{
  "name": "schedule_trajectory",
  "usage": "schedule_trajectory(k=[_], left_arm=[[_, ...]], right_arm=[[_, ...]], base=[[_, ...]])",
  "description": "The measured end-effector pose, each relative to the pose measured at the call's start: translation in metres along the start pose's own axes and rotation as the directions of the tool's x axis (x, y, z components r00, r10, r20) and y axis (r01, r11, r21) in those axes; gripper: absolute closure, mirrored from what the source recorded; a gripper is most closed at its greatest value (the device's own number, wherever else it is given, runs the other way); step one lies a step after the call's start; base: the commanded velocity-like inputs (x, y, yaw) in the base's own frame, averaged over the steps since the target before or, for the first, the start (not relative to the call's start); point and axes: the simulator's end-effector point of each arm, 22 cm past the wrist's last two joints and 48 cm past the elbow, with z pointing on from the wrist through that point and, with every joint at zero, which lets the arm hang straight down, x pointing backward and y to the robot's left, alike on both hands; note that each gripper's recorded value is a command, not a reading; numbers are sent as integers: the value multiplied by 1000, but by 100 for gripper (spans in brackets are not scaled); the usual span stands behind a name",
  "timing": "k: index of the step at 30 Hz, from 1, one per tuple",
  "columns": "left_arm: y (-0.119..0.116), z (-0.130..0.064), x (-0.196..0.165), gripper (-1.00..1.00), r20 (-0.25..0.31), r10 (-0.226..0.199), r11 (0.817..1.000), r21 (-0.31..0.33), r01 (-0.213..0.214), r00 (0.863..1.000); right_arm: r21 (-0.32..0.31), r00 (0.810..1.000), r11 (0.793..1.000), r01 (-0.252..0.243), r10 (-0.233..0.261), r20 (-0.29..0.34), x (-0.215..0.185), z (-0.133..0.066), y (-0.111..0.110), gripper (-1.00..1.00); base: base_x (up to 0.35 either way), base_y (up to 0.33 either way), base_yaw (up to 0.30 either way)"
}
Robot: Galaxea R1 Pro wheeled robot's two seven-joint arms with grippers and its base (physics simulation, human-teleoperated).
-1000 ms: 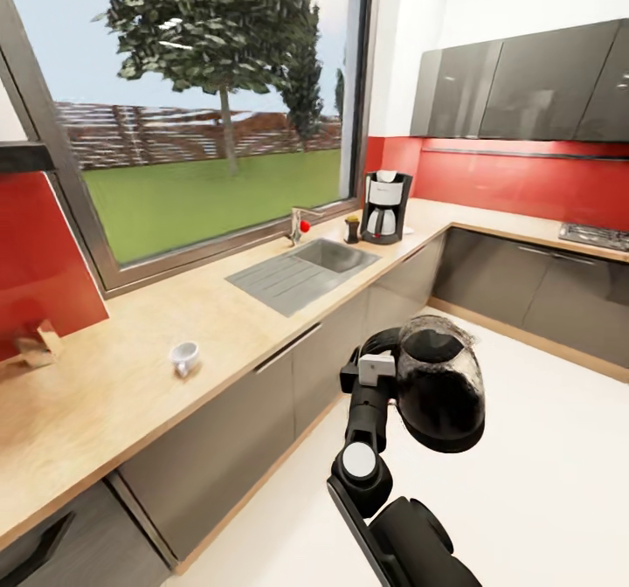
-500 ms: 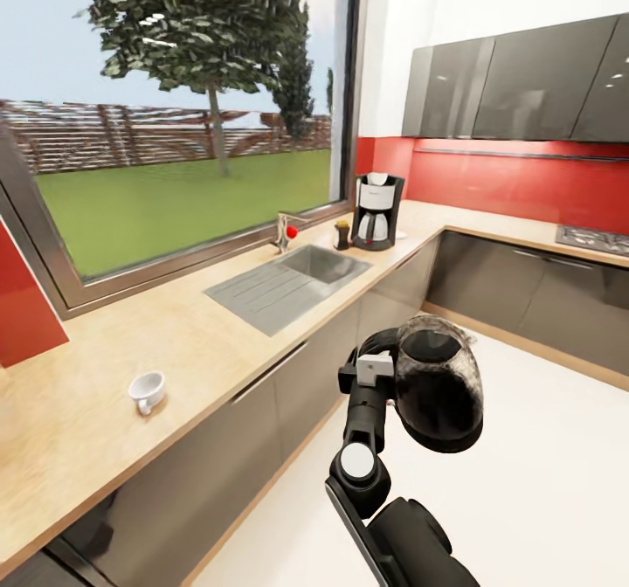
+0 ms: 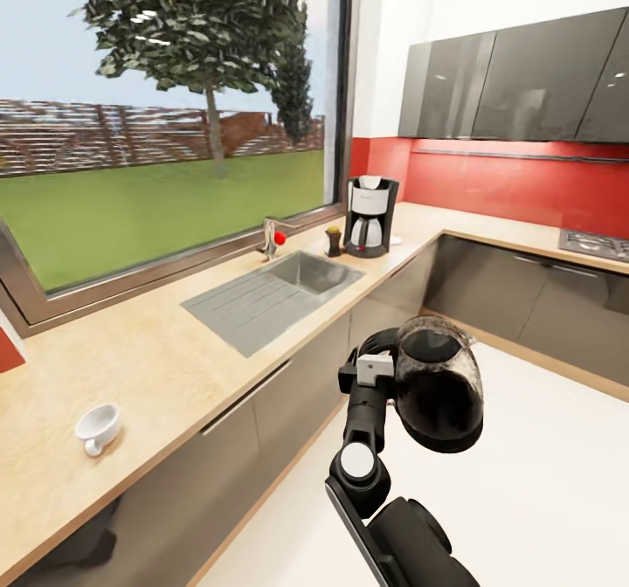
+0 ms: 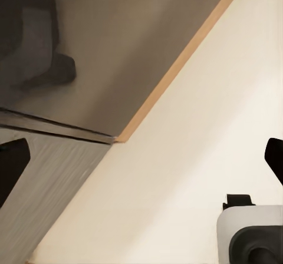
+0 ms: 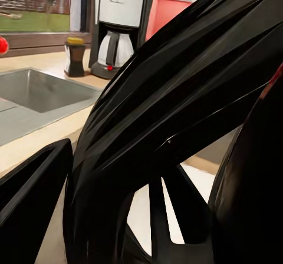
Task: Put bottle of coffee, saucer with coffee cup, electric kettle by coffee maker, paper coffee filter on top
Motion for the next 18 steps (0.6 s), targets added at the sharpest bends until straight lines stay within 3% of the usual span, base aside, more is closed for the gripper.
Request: schedule_trajectory(k=[14,18], left_arm=[[0,0,0,-100,0,-1,1000,-1,1,1000],[1,0,0,-100,0,-2,1000,-2,2,1000]], right_arm=[[0,1000,1000,-1,1,1,0,0,0,100],[0,1000,1000,0,0,1,0,0,0,100]], base=[[162,-237,-1],[156,-241,-166]])
